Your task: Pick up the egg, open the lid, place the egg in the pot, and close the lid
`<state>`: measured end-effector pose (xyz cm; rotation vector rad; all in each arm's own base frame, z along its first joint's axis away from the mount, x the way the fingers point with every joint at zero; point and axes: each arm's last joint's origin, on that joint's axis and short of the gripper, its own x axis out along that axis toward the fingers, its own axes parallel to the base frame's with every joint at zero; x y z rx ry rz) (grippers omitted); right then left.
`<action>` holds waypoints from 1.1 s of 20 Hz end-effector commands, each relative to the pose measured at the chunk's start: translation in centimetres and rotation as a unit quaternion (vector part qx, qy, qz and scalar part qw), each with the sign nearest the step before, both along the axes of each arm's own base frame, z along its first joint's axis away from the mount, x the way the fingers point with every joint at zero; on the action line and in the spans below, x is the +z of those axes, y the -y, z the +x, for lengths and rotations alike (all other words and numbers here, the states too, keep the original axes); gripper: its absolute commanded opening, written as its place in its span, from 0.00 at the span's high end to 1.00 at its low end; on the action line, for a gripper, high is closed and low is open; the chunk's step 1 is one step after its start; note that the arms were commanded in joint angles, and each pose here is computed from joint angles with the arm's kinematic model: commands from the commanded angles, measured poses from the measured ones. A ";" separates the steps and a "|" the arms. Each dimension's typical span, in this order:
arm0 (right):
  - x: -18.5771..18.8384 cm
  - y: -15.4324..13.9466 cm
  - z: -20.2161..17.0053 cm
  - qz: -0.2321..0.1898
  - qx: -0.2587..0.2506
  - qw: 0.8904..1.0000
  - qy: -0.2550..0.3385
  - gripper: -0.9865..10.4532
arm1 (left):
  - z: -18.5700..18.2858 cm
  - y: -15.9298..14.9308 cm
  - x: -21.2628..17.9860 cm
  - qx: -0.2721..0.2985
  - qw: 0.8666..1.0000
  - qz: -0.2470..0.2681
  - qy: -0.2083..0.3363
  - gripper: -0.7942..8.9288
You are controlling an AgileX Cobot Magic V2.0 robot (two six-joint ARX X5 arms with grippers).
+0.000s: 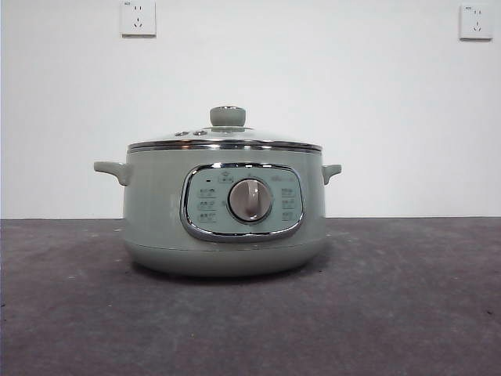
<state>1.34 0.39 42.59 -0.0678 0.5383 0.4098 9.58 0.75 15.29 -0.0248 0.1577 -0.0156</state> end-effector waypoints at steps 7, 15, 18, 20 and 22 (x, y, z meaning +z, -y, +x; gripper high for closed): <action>-0.4 0.1 0.0 -0.011 -0.014 1.000 -0.010 0.91 | 0.2 0.0 -0.5 0.001 1.000 -0.007 -0.014 0.92; 0.2 0.3 0.4 -0.039 -0.068 0.996 0.046 0.91 | 0.2 0.0 -0.6 0.001 1.000 -0.008 -0.024 0.92; -0.2 0.2 0.9 -0.029 -0.104 0.987 0.119 0.91 | 0.3 0.0 -0.7 0.001 1.000 -0.008 -0.025 0.92; -2.1 0.0 1.7 -0.021 -0.134 0.976 0.168 0.91 | 0.3 0.0 -0.7 0.001 1.000 -0.008 -0.026 0.92; -5.1 -0.2 3.2 -0.011 -0.167 0.961 0.219 0.91 | 0.3 0.0 -0.7 0.001 1.000 -0.008 -0.026 0.92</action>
